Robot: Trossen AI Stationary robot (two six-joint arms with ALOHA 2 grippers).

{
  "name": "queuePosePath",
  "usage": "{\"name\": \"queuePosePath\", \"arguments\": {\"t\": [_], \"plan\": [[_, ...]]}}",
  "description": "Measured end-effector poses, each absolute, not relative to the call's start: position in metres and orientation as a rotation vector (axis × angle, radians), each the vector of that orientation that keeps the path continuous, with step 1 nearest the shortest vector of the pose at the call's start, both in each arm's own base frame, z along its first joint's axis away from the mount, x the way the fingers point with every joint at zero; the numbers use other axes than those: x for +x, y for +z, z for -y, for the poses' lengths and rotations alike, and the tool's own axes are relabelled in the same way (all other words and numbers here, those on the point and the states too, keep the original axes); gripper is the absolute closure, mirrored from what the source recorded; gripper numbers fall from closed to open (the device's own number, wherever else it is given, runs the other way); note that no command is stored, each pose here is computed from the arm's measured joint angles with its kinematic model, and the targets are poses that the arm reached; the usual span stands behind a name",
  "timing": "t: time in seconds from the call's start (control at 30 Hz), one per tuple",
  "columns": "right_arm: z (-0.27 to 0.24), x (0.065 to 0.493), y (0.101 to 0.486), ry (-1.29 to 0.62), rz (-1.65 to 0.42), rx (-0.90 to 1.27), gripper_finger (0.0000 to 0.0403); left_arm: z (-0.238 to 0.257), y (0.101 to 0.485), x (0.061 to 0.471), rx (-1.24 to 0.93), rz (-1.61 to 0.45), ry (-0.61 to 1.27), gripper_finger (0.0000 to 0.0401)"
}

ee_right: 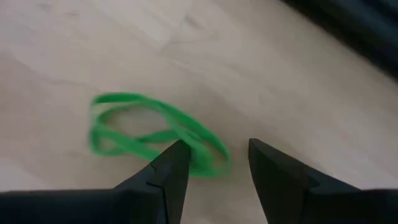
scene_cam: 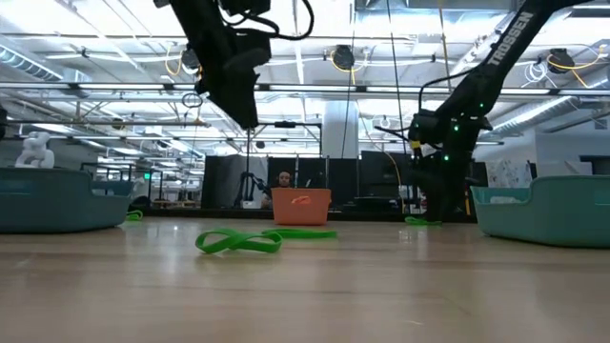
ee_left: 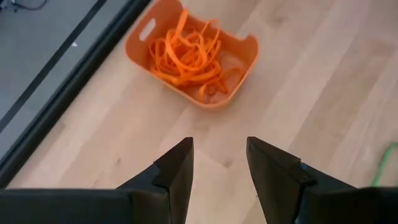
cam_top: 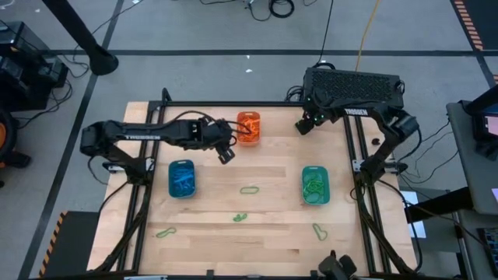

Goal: Sort rubber bands into baskets
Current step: Put the green rubber band into the green bin

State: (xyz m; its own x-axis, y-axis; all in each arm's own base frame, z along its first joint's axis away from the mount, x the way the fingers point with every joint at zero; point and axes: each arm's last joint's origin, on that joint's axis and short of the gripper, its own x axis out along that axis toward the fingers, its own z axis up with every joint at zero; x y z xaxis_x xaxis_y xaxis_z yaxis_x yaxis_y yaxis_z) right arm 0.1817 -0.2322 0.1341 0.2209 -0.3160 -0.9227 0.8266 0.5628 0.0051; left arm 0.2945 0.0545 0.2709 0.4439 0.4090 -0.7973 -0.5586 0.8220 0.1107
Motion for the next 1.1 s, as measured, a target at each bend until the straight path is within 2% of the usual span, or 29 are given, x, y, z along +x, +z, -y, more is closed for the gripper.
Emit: {"name": "queuePosePath", "arguments": {"t": [0.13, 0.37, 0.67, 0.87, 1.03, 1.1], "plan": [[0.231, 0.183, 0.133, -0.811, -1.072, 0.603, 0.0281, -0.052, 0.27, 0.295, -0.174, -0.941, 0.597, 0.0244], [0.225, 0.18, 0.137, -0.782, -1.107, 0.613, 0.0393, -0.052, 0.27, 0.296, -0.174, -0.934, 0.597, 0.0244], [0.215, 0.174, 0.189, -0.794, -0.94, 0.496, 0.04, -0.044, 0.274, 0.303, -0.182, -0.869, 0.548, 0.0244], [0.197, 0.172, 0.23, -0.763, -0.802, 0.338, 0.0402, -0.038, 0.277, 0.31, -0.163, -0.805, 0.509, 0.0244], [0.183, 0.172, 0.245, -0.727, -0.747, 0.327, 0.0402, -0.038, 0.276, 0.319, -0.162, -0.746, 0.498, 0.0244], [0.176, 0.174, 0.247, -0.653, -0.734, 0.346, 0.0402, -0.037, 0.266, 0.327, -0.143, -0.679, 0.467, 0.0244]]}}
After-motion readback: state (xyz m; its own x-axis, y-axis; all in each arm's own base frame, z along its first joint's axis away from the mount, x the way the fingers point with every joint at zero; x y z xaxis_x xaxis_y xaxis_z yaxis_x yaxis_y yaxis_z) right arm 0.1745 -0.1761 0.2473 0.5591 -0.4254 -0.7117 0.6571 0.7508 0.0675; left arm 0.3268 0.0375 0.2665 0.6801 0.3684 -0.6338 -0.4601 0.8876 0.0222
